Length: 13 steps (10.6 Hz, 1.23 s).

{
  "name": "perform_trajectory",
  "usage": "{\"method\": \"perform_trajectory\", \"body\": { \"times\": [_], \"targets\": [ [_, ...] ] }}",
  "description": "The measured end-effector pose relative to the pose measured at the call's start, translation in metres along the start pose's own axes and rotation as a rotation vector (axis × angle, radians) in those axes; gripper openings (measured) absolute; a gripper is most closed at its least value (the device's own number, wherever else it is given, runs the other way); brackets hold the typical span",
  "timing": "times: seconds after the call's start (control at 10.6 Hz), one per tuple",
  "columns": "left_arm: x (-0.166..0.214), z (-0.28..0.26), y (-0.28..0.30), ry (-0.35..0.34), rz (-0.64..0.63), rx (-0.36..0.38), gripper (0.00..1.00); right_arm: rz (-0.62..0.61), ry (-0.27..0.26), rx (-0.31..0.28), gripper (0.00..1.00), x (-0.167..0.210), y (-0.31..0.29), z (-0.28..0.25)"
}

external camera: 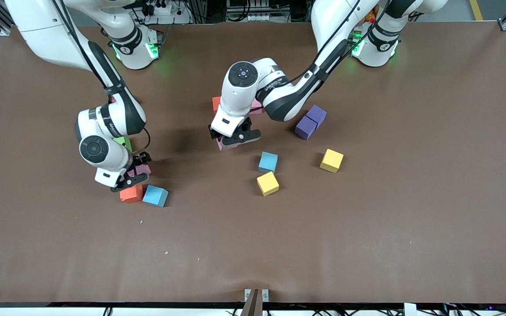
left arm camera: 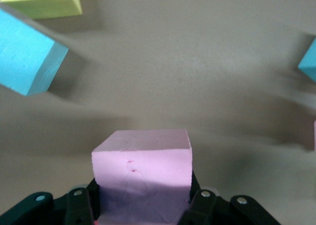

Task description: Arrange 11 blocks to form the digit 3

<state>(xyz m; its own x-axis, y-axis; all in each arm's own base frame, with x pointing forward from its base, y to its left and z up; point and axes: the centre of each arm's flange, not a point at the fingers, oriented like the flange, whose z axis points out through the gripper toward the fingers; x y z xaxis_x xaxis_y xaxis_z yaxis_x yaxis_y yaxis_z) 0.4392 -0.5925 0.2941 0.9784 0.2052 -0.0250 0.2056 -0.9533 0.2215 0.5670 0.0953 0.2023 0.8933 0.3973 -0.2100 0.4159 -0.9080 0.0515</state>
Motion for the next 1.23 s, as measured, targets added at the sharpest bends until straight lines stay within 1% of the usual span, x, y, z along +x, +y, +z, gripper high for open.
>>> {"method": "perform_trajectory", "body": {
  "times": [0.09, 0.19, 0.28, 0.38, 0.47, 0.57, 0.85, 1.04, 1.23],
  "targets": [
    [-0.001, 0.005, -0.002, -0.008, 0.070, 0.014, 0.62, -0.001, 0.002, 0.000, 0.78, 0.000, -0.001, 0.000],
    [-0.003, 0.011, -0.003, -0.021, 0.111, 0.026, 0.62, -0.003, 0.005, 0.000, 0.78, 0.001, -0.001, 0.001],
    [-0.012, 0.020, -0.002, -0.041, 0.134, 0.035, 0.62, -0.004, 0.007, 0.000, 0.71, 0.002, -0.002, 0.001],
    [-0.028, 0.028, 0.002, -0.059, 0.149, 0.040, 0.62, -0.005, 0.008, -0.001, 0.66, 0.002, -0.003, 0.000],
    [-0.042, 0.034, 0.010, -0.069, 0.165, 0.038, 0.62, -0.005, 0.008, -0.001, 0.63, 0.002, -0.003, -0.001],
    [-0.048, 0.038, 0.014, -0.072, 0.173, 0.036, 0.62, -0.005, 0.009, -0.001, 0.60, 0.002, -0.003, -0.001],
    [-0.048, 0.048, 0.017, -0.080, 0.188, 0.038, 0.62, 0.002, 0.014, 0.004, 0.59, 0.002, -0.003, -0.003],
    [-0.053, 0.060, 0.014, -0.095, 0.192, 0.059, 0.62, 0.024, 0.030, 0.023, 0.59, 0.004, -0.002, -0.009],
    [-0.062, 0.073, 0.013, -0.108, 0.201, 0.073, 0.62, 0.031, 0.035, 0.024, 0.59, 0.003, 0.000, -0.020]
  ]
}}
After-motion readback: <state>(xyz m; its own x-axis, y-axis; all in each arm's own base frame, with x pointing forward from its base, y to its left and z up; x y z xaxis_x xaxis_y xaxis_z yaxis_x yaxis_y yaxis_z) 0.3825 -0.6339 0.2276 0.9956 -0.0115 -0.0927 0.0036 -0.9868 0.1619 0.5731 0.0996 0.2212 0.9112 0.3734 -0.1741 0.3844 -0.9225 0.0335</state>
